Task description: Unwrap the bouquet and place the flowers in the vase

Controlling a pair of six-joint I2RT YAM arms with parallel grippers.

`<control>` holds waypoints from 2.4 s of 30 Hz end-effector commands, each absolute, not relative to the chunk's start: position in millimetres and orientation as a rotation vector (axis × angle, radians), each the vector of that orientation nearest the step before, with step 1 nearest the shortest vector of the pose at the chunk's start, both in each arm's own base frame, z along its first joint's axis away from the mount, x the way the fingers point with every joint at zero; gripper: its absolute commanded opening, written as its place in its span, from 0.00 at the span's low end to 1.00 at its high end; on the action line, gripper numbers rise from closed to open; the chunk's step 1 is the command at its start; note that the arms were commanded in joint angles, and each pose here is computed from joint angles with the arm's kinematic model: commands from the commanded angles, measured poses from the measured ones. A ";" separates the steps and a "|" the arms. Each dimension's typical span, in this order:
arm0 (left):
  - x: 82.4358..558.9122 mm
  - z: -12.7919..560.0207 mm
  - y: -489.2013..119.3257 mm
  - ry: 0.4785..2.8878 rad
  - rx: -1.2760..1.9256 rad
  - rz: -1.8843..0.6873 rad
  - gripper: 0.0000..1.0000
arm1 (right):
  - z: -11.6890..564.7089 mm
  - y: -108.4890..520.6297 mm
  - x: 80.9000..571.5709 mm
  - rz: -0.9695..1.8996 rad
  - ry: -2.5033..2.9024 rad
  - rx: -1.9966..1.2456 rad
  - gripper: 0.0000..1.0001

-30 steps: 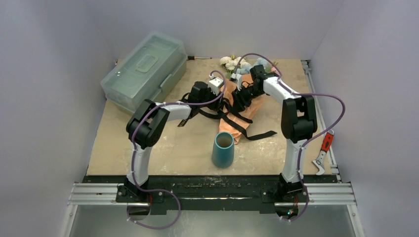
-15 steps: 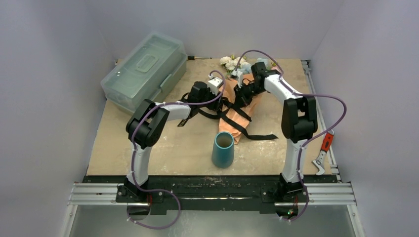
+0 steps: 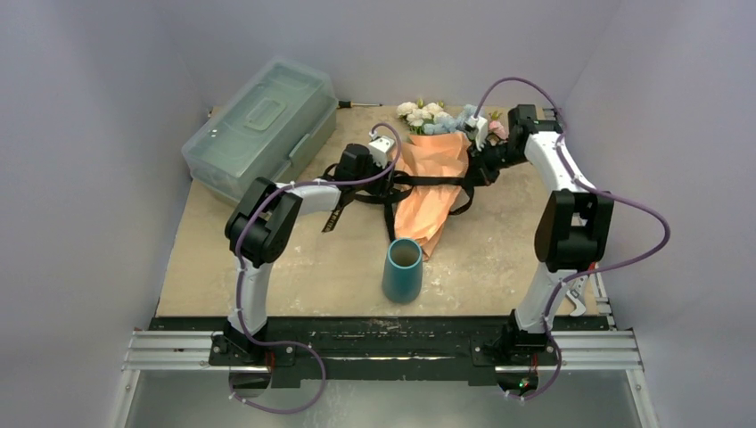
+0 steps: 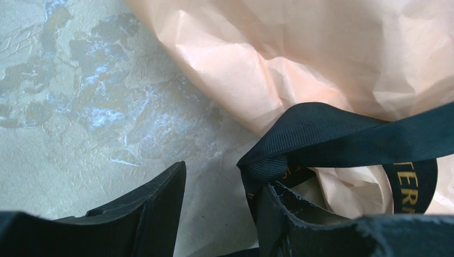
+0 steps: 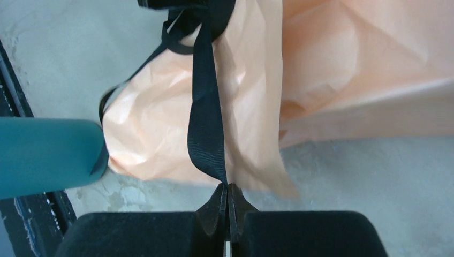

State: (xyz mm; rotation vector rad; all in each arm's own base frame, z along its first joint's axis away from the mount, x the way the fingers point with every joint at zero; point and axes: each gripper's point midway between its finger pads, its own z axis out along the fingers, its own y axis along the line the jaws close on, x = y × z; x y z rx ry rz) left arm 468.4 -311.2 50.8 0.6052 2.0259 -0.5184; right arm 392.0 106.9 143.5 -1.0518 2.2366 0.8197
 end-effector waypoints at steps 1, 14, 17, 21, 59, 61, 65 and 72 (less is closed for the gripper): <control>482.7 63.3 -307.5 2.002 0.586 -0.479 0.47 | 137.2 75.3 365.7 0.770 2.287 -1.092 0.00; 477.8 71.5 -323.0 1.964 0.606 -0.566 0.47 | 169.4 62.8 375.2 0.672 2.214 -1.045 0.55; 477.1 74.8 -326.0 1.955 0.606 -0.579 0.47 | 200.3 73.5 382.6 0.681 2.121 -1.022 0.59; 476.0 75.9 -329.5 1.952 0.606 -0.589 0.47 | 254.9 93.2 400.4 0.625 1.946 -0.994 0.62; 475.3 86.6 -337.9 1.952 0.542 -0.681 0.46 | 101.6 241.2 387.2 0.913 2.169 -1.022 0.58; 475.2 86.4 -338.2 1.953 0.543 -0.679 0.46 | 94.0 242.0 385.2 0.916 2.188 -1.022 0.55; 476.1 83.5 -336.3 1.961 0.541 -0.670 0.46 | 86.6 246.9 373.4 1.009 2.214 -1.023 0.38; 482.9 78.2 -318.1 1.990 0.529 -0.573 0.46 | 103.2 234.0 363.0 1.024 2.202 -1.067 0.00</control>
